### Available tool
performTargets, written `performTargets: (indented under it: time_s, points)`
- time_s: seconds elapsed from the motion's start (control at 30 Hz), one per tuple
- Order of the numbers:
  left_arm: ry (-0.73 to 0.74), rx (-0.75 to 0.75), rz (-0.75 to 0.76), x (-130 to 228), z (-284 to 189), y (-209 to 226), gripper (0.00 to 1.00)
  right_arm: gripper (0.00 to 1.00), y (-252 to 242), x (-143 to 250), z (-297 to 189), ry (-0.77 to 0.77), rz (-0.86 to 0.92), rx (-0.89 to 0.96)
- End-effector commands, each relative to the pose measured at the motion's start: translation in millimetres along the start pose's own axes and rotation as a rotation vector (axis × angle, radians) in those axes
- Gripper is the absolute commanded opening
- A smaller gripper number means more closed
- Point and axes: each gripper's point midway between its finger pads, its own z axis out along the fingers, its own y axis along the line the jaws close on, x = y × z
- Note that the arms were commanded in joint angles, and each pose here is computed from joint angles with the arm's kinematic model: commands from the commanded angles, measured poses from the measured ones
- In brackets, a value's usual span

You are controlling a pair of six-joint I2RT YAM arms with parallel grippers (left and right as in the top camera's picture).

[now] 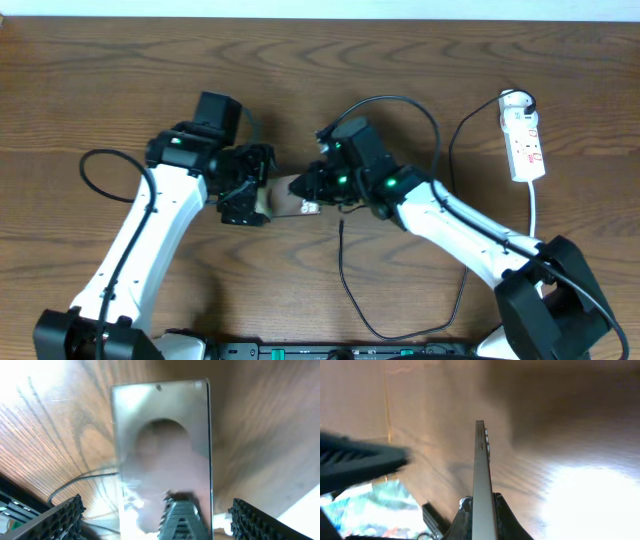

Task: Plug charger to phone and switch on socket

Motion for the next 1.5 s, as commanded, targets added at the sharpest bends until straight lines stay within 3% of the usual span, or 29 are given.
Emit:
performTargets:
  time_s: [0.0, 0.3, 0.47, 0.57, 0.97, 1.27, 1.47]
  points:
    - [0.059, 0.067, 0.139, 3.5, -18.9, -10.4, 0.90, 0.01, -7.3, -18.5, -11.4, -0.034, 0.024, 0.000]
    - [0.014, 0.120, 0.375, -24.6, -29.6, -19.7, 0.90, 0.01, -33.5, -56.1, -42.8, -0.084, 0.234, -0.041]
    - [-0.034, 0.245, 0.535, -31.5, -35.0, -49.8, 0.90, 0.01, -45.3, -78.1, -63.3, -0.115, 0.493, -0.096]
    - [0.034, 0.339, 0.574, -19.5, -36.7, -65.3, 0.90, 0.01, -42.1, -94.4, -75.5, -0.139, 0.568, -0.165]
    - [0.255, 0.655, 0.560, 1.2, -18.9, -97.4, 0.90, 0.01, -15.9, -133.6, -99.0, -0.252, 0.477, -0.320]
    - [0.305, 0.893, 0.516, 1.0, -17.6, -102.7, 0.90, 0.01, 1.3, -133.4, -96.6, -0.251, 0.446, -0.362]
    - [0.313, 0.956, 0.529, 4.3, -25.8, -105.1, 0.90, 0.01, 30.3, -129.4, -92.1, -0.248, 0.364, -0.426]
